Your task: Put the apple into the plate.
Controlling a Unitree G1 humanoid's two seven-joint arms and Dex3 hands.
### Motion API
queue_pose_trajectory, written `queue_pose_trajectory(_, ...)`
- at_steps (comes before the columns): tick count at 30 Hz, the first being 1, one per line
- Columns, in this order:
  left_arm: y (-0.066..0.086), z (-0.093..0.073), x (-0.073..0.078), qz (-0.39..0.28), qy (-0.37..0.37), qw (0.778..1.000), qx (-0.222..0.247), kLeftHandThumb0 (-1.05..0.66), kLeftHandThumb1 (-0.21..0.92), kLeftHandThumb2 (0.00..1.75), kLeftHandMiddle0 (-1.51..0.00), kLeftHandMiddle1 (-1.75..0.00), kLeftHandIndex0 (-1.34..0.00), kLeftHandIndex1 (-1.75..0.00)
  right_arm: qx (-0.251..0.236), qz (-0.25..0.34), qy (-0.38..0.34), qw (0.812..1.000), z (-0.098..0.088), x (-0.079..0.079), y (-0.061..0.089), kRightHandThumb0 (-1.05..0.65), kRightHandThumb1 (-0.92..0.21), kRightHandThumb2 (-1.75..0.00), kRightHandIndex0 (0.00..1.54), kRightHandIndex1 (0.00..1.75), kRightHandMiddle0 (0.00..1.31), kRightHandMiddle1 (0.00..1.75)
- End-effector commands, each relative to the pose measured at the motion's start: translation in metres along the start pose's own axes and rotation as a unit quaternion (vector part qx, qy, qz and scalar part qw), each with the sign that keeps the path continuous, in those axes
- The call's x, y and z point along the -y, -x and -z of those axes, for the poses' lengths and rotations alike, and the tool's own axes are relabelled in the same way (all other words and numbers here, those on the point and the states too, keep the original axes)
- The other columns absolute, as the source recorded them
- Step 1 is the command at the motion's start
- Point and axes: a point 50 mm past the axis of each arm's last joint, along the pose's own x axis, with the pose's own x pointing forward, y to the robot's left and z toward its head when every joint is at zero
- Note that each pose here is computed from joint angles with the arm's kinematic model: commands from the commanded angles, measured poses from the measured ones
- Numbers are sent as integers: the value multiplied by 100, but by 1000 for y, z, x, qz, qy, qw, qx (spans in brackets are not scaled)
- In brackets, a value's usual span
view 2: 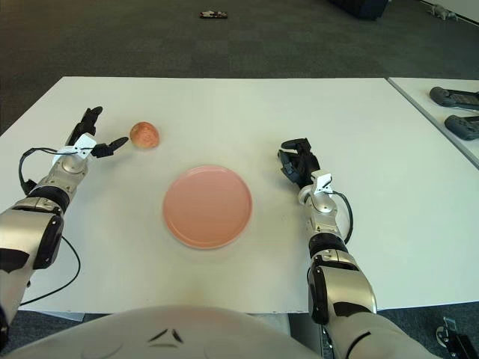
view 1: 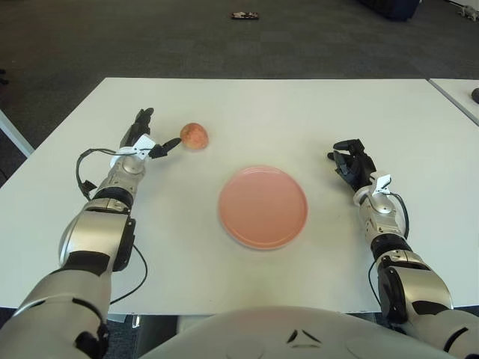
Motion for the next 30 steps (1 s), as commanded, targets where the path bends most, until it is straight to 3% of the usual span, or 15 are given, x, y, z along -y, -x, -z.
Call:
queue_pose_trajectory(1, -4, -7, -2, -6, 7, 1000, 3, -92, 60, 48, -16, -17, 0, -59, -70, 7, -12, 997, 29, 1, 16, -35, -92, -47, 34, 123, 25, 169)
queue_pose_trajectory(7, -5, -10, 1, 0, 20, 1000, 6, -89, 52, 57, -5, -46, 0, -66, -71, 7, -12, 997, 29, 0, 16, -35, -92, -47, 34, 123, 25, 169)
queue_pose_trajectory(11, -6, -12, 4, 5, 25, 1000, 1, -91, 52, 58, -1, -55, 0, -66, -71, 6, -12, 997, 29, 0, 16, -35, -92, -47, 34, 123, 25, 169)
queue_pose_trajectory(30, -7, -15, 17, 33, 25, 999, -23, -91, 58, 52, -1, -59, 0, -60, -71, 6, -13, 997, 30, -3, 16, -35, -92, -47, 34, 123, 25, 169)
